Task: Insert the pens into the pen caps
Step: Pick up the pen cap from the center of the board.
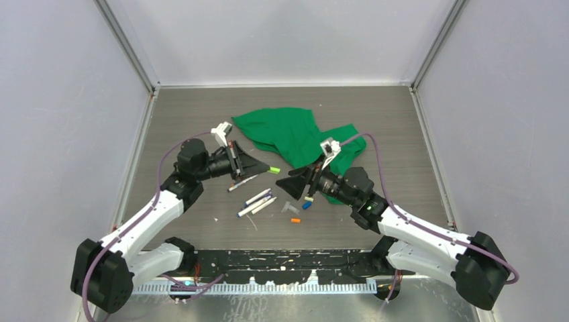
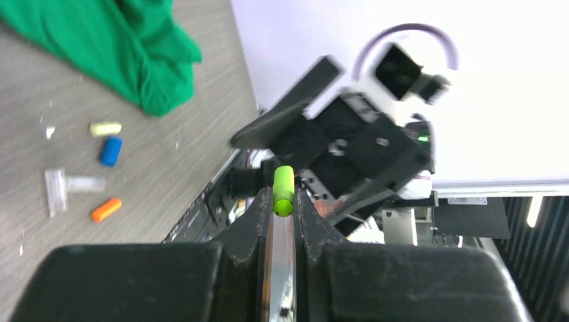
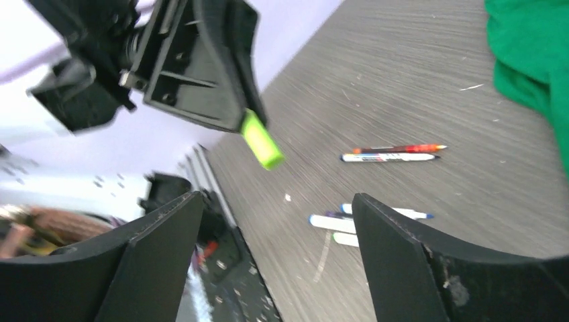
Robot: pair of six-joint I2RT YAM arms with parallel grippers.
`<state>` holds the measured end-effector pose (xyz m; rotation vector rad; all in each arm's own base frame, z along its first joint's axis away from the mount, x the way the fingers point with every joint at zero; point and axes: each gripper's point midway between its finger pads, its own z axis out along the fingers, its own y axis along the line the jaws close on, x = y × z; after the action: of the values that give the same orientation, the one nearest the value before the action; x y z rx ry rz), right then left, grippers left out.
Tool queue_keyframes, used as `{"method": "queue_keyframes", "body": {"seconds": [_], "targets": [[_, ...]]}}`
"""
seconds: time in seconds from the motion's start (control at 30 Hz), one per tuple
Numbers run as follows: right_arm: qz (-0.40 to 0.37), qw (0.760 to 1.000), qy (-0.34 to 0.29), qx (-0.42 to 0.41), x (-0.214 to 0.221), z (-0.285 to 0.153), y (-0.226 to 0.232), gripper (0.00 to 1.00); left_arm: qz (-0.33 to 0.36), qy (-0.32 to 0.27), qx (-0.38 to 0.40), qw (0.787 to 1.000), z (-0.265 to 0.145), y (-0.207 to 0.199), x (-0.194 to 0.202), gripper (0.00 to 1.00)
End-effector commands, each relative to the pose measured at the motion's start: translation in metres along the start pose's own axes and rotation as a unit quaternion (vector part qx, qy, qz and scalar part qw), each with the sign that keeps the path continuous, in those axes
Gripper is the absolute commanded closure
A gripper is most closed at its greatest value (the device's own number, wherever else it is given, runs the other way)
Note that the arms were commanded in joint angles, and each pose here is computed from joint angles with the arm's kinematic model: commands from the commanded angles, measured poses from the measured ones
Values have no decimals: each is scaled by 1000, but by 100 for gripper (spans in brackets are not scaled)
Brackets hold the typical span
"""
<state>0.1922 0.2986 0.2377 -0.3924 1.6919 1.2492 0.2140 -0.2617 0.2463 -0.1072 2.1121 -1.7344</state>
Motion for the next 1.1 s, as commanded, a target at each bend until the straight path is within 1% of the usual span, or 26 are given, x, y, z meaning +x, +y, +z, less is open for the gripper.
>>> {"method": "queue_keyframes", "body": {"seconds": [0.0, 0.13, 0.23, 0.33, 0.43, 0.6, 0.9, 1.07], "targets": [[150, 972, -119, -135, -54, -11, 44, 16, 58, -83, 68, 993, -12, -48, -26, 94], [186, 951, -143, -200, -68, -20, 57, 27, 62, -82, 81, 991, -16, -58, -24, 94], [196, 943, -140, -230, -72, -20, 65, 35, 58, -69, 86, 992, -17, -60, -19, 93], [189, 945, -135, -229, -71, -16, 64, 36, 61, -60, 101, 991, -18, -66, -15, 93], [178, 954, -121, -209, -69, -8, 60, 37, 64, -60, 106, 990, -20, -69, -14, 93], [158, 961, -116, -195, -72, -2, 58, 42, 74, -50, 120, 989, -21, -77, -10, 92], [144, 959, -128, -210, -81, 2, 65, 62, 74, -41, 143, 986, -18, -84, -5, 92], [140, 959, -128, -211, -82, 3, 66, 63, 73, -39, 145, 986, -17, -84, -3, 92]]}}
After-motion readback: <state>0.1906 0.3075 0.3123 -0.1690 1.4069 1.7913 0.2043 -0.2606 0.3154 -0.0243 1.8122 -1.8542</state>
